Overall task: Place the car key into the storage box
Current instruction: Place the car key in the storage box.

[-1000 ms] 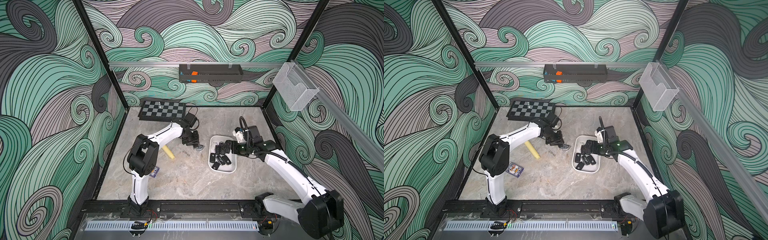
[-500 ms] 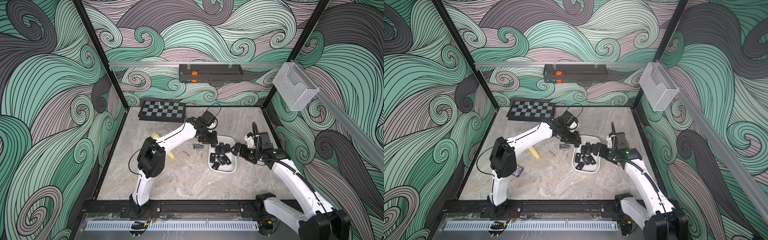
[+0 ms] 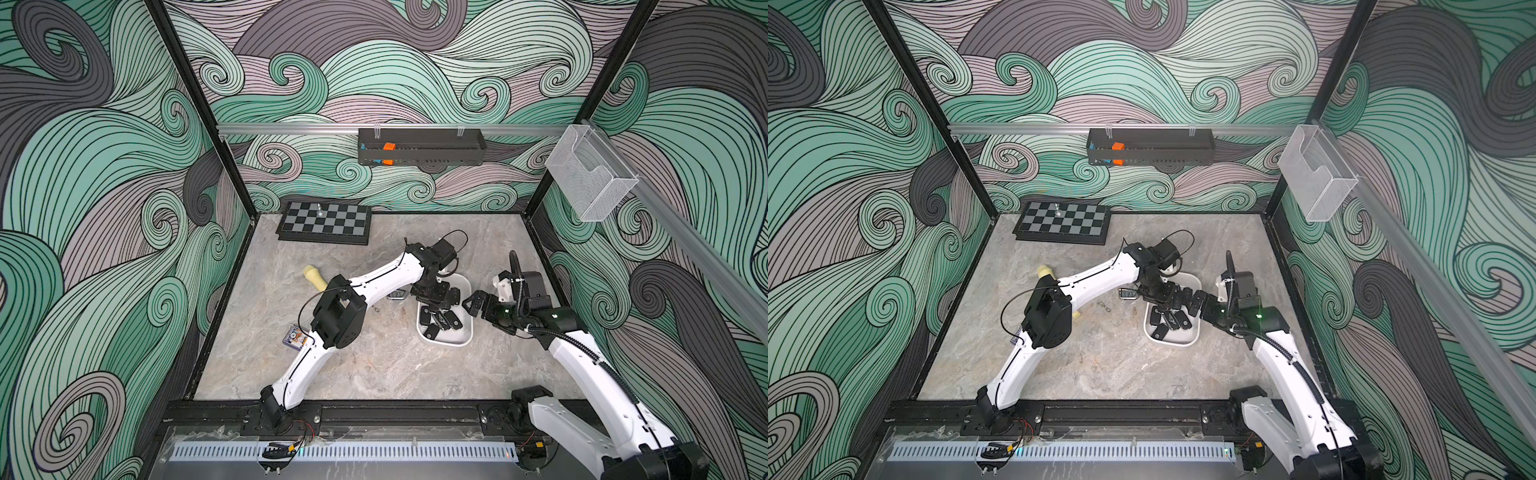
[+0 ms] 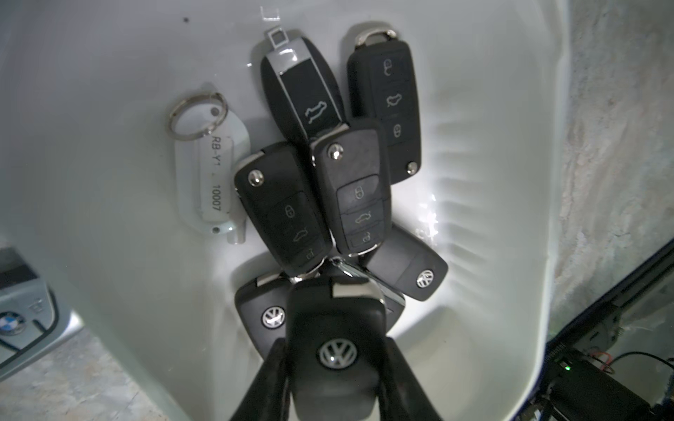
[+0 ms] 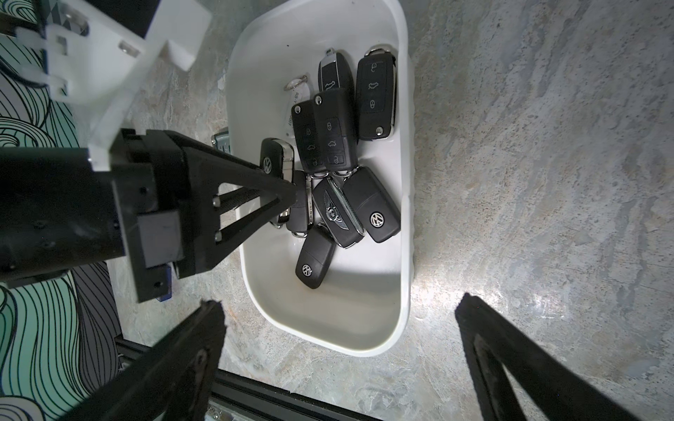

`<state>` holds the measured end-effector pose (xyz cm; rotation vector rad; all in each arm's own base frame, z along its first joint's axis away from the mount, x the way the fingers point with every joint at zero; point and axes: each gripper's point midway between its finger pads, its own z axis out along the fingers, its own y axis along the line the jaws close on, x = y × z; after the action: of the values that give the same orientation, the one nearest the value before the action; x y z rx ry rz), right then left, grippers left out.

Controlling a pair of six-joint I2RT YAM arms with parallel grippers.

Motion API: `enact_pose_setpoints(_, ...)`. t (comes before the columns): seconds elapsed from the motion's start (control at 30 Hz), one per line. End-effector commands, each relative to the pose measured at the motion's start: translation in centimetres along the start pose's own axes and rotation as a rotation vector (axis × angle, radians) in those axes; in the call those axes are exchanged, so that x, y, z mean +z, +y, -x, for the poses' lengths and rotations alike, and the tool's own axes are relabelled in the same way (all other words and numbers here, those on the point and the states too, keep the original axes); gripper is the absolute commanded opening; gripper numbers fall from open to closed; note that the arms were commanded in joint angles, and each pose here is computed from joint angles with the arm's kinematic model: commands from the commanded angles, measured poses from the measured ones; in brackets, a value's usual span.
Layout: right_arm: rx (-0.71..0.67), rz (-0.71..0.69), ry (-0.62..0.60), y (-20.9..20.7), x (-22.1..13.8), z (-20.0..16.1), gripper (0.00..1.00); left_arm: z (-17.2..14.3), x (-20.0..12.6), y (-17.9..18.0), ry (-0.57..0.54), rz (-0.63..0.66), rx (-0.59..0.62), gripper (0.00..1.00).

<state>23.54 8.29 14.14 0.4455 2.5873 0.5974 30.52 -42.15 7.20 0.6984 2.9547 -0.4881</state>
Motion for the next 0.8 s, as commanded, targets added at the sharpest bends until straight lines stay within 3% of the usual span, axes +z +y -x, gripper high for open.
enact_pose_setpoints(0.0, 0.021, -0.021, 0.000, -0.7, 0.1, -0.3, 0.99, -0.2, 0.4, 0.8, 0.028, 0.048, 0.005, 0.28)
enact_pose_setpoints(0.33, 0.020, -0.022, -0.004, -0.8, 0.1, -0.4, 0.99, -0.5, 2.2, 1.1, 0.069, 0.058, 0.001, 0.31)
enact_pose_setpoints(0.77, -0.005, -0.006, 0.001, -0.2, 0.1, 0.0, 0.99, -0.1, 1.1, 0.3, 0.038, 0.034, 0.009, 0.53)
